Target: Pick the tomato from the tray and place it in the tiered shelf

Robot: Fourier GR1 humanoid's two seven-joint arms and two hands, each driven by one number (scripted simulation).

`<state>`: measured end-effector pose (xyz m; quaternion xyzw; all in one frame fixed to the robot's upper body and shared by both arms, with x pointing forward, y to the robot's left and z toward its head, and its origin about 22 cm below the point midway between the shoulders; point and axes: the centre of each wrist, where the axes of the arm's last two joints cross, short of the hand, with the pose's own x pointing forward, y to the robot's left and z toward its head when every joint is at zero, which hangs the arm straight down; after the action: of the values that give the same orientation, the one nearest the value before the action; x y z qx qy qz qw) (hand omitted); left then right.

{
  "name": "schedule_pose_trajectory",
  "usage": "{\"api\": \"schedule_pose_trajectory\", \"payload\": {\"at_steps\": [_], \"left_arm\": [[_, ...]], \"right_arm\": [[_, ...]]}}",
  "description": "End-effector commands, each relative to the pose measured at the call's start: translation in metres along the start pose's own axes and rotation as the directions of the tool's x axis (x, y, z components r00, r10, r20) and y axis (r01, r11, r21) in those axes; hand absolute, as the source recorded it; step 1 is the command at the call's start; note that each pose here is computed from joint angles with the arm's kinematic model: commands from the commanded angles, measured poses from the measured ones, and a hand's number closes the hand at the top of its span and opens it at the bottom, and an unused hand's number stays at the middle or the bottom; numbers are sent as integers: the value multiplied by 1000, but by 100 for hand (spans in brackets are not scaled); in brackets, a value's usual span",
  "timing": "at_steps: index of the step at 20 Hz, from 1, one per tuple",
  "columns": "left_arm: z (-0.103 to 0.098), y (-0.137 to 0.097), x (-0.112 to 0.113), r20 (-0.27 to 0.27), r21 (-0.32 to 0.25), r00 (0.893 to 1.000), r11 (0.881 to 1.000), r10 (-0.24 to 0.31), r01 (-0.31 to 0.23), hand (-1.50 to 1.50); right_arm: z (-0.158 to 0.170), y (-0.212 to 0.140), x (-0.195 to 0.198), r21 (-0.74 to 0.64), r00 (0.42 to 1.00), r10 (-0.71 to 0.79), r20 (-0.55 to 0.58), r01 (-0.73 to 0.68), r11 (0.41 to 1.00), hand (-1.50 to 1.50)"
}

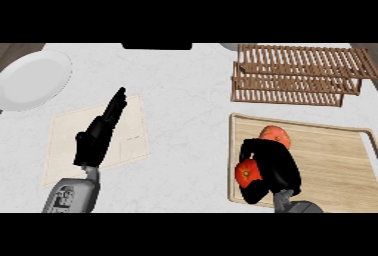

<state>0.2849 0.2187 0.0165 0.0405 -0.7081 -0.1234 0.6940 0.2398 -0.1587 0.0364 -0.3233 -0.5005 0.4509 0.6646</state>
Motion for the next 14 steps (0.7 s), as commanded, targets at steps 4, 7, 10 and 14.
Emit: {"api": "schedule_pose_trajectory", "payload": {"at_steps": [4,7,10,14], "left_arm": [[-8,9,5,-2,5,1000,1000,-11,11,0],[3,-3,-4,-3,17,1000,1000,2,-2,0],[-1,9,-5,-18,18,1000,1000,-2,3,0],[5,13,-6,-8,20,1000,1000,-5,6,0]], "right_arm": [[29,2,75,-174,933,-350,84,359,917,150],[51,-14,110,-248,902,-400,163,430,868,150],[73,-37,133,-324,894,-399,203,446,834,150],[87,-67,146,-442,905,-393,162,423,791,150]]}}
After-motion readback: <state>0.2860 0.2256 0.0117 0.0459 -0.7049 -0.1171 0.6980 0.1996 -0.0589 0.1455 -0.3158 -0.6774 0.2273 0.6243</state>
